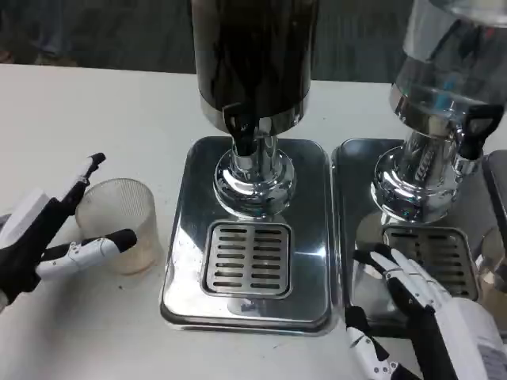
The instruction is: Grasp the cup under the faucet to collect the drink, then remove the cup.
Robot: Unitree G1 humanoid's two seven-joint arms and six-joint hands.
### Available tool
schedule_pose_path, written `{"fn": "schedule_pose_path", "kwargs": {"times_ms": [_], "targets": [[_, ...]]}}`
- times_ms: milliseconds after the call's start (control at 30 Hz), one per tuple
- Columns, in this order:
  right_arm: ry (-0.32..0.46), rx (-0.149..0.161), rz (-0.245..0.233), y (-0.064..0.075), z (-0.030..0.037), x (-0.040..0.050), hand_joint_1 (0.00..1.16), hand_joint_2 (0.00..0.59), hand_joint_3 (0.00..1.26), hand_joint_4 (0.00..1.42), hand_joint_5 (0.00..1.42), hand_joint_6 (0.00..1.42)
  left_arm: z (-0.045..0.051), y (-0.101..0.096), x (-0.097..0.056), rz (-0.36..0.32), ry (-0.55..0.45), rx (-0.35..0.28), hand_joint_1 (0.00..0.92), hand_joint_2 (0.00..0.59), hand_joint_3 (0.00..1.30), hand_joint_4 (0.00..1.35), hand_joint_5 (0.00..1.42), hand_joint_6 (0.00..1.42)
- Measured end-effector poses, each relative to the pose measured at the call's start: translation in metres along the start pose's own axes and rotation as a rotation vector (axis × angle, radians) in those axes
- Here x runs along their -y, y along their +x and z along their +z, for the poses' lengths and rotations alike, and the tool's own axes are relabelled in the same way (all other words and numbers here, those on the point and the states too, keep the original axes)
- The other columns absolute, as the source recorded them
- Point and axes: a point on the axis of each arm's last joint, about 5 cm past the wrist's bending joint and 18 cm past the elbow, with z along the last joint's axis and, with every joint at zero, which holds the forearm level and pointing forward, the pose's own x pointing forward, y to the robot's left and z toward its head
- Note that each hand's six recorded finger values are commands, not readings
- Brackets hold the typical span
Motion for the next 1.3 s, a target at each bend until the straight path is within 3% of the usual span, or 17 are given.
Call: {"fn": "schedule_pose_path", "kwargs": {"times_ms": [533, 900, 1167, 1300], "targets": [[0.005, -0.003, -0.003, 0.000, 0.0003, -0.0001, 0.32, 0.430, 0.22, 0.12, 0.12, 0.13, 0.0043, 0.011, 0.004, 0.016, 0.097, 0.010, 0.139, 0.003, 0.00, 0.00, 0.15, 0.41], [0.013, -0.004, -0.003, 0.000, -0.0010, 0.0015, 0.31, 0.422, 0.23, 0.12, 0.13, 0.13, 0.0041, 0.010, 0.009, 0.038, 0.120, 0.013, 0.263, 0.027, 0.00, 0.00, 0.23, 0.49], [0.024, -0.012, -0.002, -0.001, -0.0021, 0.0026, 0.31, 0.417, 0.23, 0.12, 0.13, 0.13, 0.0066, 0.011, 0.018, 0.063, 0.101, 0.027, 0.285, 0.060, 0.00, 0.06, 0.36, 0.65], [0.020, -0.022, -0.003, -0.004, -0.0028, 0.0043, 0.31, 0.415, 0.23, 0.12, 0.13, 0.13, 0.0071, 0.010, 0.021, 0.076, 0.085, 0.027, 0.308, 0.089, 0.08, 0.14, 0.45, 0.79]]}}
